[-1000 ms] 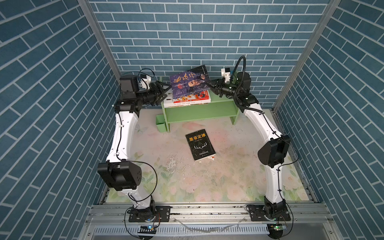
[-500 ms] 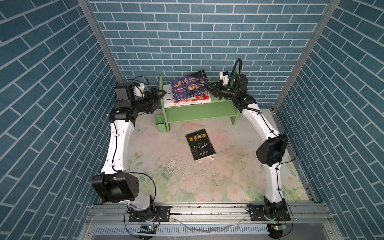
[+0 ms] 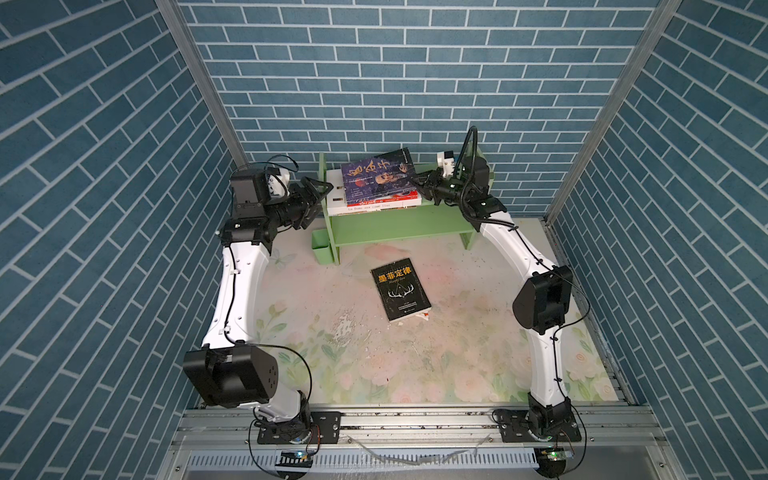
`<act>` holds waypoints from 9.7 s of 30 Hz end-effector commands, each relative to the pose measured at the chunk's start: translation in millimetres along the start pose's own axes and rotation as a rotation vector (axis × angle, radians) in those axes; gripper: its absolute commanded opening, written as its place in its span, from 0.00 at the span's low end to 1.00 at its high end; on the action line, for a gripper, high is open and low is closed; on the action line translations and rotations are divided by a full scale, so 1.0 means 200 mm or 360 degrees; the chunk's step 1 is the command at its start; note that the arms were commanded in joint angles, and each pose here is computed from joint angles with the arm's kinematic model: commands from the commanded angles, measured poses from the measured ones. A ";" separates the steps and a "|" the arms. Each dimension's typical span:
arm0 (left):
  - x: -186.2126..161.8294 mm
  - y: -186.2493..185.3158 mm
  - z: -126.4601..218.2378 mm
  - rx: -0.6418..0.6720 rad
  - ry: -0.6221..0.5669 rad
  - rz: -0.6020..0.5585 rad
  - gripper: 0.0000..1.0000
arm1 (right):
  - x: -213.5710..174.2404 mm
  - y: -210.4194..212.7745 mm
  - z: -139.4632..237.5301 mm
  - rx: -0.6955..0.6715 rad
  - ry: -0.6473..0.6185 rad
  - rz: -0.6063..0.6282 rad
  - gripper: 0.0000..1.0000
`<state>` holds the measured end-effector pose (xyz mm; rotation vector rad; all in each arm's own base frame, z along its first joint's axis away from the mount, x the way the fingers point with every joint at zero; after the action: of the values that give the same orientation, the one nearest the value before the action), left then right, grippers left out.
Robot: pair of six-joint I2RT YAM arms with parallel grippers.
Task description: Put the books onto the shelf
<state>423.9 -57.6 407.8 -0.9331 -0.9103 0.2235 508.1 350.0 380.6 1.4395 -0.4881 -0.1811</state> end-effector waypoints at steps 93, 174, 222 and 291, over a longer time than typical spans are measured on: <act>-0.28 -0.01 -0.07 -0.0035 0.0182 -0.0034 0.94 | -0.18 -0.18 0.38 -0.1110 -0.0022 0.0675 0.83; -1.63 0.83 -0.65 0.0639 0.0911 0.0617 0.95 | -0.68 -1.35 0.40 -0.1331 0.0024 0.0137 0.74; -1.46 0.50 -0.77 0.0048 0.0470 0.0617 0.63 | -0.97 -1.55 0.17 -0.1285 0.0500 -0.0096 0.69; -0.08 -1.09 -0.22 -0.0818 -0.0558 -0.0157 0.08 | -0.34 0.70 0.37 0.0705 -0.0303 0.0168 0.88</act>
<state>430.1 -233.4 504.1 -1.2453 -1.2203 0.1135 400.1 323.0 492.0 1.7537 -0.8340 -0.1584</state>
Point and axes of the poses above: each gripper's point midway between its finger pads, its own z axis back along the fingers, its own y axis along the line the jaws close on, x = y × z, the point moved 2 cm from there along z, back along the fingers, and after that the axes turned 12 degrees about -z, right-handed, at the moved point
